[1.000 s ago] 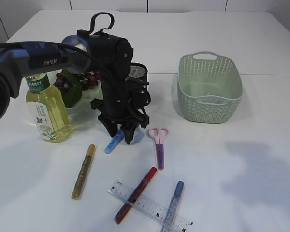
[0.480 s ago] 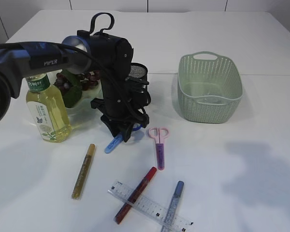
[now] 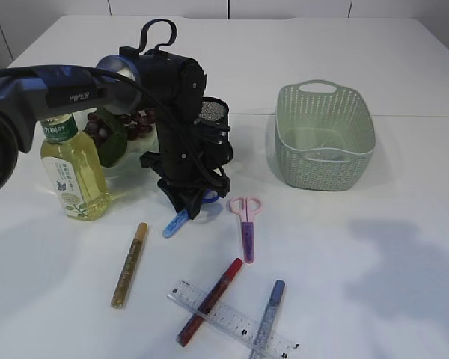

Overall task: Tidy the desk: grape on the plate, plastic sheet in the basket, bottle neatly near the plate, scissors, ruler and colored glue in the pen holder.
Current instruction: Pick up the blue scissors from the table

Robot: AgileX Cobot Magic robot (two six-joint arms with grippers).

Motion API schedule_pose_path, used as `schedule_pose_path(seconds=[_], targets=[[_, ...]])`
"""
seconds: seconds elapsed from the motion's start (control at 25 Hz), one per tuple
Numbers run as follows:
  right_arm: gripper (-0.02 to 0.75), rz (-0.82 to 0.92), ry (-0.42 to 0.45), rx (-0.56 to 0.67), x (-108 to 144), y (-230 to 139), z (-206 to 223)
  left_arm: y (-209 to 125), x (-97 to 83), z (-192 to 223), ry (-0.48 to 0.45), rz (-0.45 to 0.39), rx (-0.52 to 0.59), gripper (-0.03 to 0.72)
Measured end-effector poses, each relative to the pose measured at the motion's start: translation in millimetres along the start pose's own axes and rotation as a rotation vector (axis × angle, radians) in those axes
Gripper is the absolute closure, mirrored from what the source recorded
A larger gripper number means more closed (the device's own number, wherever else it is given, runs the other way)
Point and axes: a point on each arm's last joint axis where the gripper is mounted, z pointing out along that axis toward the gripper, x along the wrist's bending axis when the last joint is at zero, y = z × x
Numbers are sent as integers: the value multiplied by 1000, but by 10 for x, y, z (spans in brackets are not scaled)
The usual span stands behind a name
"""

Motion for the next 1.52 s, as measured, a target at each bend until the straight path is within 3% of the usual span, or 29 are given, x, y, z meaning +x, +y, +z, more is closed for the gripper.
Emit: schedule_pose_path(seconds=[0.6,0.84,1.16,1.52], targets=[[301,0,0,0,0,0,0,-2,-10,-16,-11,0,-1,544],[301,-2,0,0,0,0,0,-14,-63,-39,-70,-22,3,544],[301,-2,0,0,0,0,0,-15,-71,-52,-78,-25,3,545],[301,-2,0,0,0,0,0,-14,-87,-401,-92,-23,-67,545]])
